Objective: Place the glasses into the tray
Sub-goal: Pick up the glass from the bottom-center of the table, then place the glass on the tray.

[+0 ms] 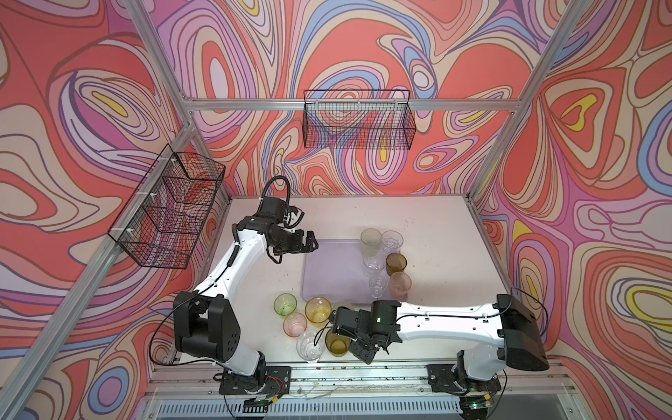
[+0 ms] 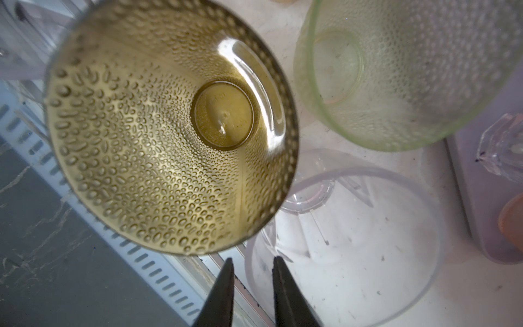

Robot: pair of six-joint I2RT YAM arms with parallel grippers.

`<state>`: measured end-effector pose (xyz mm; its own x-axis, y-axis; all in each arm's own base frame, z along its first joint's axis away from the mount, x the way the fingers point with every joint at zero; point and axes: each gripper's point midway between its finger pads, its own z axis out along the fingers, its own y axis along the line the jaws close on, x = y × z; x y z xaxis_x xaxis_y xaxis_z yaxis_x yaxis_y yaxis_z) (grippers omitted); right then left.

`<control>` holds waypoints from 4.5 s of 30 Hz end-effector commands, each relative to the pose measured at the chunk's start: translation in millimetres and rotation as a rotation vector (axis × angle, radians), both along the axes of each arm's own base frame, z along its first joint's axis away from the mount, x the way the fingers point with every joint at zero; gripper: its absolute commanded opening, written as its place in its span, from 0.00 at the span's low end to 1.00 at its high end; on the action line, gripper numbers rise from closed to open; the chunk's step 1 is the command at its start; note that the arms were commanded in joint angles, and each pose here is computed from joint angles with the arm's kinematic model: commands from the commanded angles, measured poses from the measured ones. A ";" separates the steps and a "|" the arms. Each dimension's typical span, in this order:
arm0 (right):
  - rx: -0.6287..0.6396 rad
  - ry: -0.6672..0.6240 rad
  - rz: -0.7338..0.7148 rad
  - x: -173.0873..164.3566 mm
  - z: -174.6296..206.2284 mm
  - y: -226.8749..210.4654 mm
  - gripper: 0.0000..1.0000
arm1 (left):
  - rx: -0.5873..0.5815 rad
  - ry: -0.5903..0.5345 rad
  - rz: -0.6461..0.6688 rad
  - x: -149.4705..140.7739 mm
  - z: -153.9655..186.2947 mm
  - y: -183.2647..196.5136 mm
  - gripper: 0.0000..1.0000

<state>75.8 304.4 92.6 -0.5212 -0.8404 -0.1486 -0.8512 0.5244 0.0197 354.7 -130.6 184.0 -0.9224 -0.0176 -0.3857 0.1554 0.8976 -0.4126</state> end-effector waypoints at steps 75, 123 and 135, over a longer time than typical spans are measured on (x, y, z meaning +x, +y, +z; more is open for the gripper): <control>0.013 -0.242 -0.102 96.4 121.2 10.4 0.00 | 0.011 -0.022 -0.020 -2.4 9.5 -1.1 1.00; -0.012 -0.106 -0.305 182.8 52.5 38.3 0.00 | 0.042 -0.025 0.042 2.8 8.1 11.4 1.00; -0.054 -0.093 -0.326 183.0 27.0 34.1 0.00 | 0.042 -0.027 0.063 4.8 9.1 17.5 1.00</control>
